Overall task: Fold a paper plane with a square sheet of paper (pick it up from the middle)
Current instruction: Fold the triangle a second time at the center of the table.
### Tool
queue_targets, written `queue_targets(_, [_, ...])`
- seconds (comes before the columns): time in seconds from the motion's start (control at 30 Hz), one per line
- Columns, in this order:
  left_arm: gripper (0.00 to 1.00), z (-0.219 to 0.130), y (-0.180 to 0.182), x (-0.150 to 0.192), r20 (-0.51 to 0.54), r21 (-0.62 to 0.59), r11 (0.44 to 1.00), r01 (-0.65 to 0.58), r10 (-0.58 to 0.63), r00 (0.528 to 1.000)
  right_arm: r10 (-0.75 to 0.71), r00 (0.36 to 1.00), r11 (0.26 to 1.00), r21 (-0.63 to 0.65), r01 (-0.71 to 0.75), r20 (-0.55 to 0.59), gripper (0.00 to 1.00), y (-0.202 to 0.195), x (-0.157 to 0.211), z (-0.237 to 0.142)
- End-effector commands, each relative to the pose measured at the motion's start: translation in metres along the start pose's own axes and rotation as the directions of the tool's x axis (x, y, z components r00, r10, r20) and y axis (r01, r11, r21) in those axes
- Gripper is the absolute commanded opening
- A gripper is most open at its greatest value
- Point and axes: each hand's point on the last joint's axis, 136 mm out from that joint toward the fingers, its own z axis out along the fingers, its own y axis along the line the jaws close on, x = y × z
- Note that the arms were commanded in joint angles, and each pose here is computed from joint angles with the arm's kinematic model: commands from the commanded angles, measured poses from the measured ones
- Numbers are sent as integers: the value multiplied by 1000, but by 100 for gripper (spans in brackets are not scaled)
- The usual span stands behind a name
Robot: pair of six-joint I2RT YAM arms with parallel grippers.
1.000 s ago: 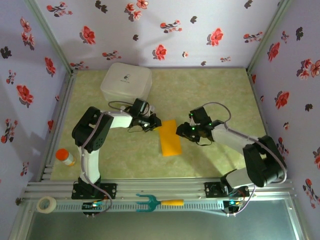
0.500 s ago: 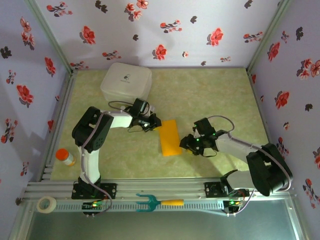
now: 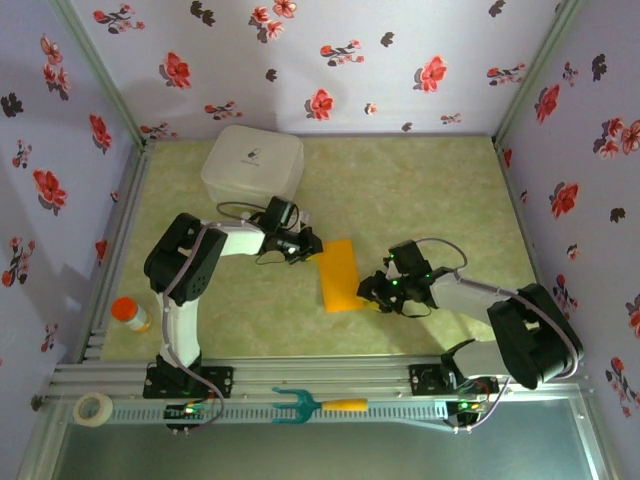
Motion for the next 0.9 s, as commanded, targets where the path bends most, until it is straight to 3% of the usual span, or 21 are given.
queue_targets(0.0, [12,7,30,15,-61,-82,996,41,-46,997,17,1000,1000,-20,-17,-11,35,2,1,2])
queue_targets(0.3, [12,7,28,14,-59,-78,996,39,-43,997,7,1000,999,-34,-7,-3,37,6,-3,3])
queue_targets(0.87, [12,9,28,16,-76,-71,997,31,-36,996,-116,993,974,-192,120,34,49,49,-24,2])
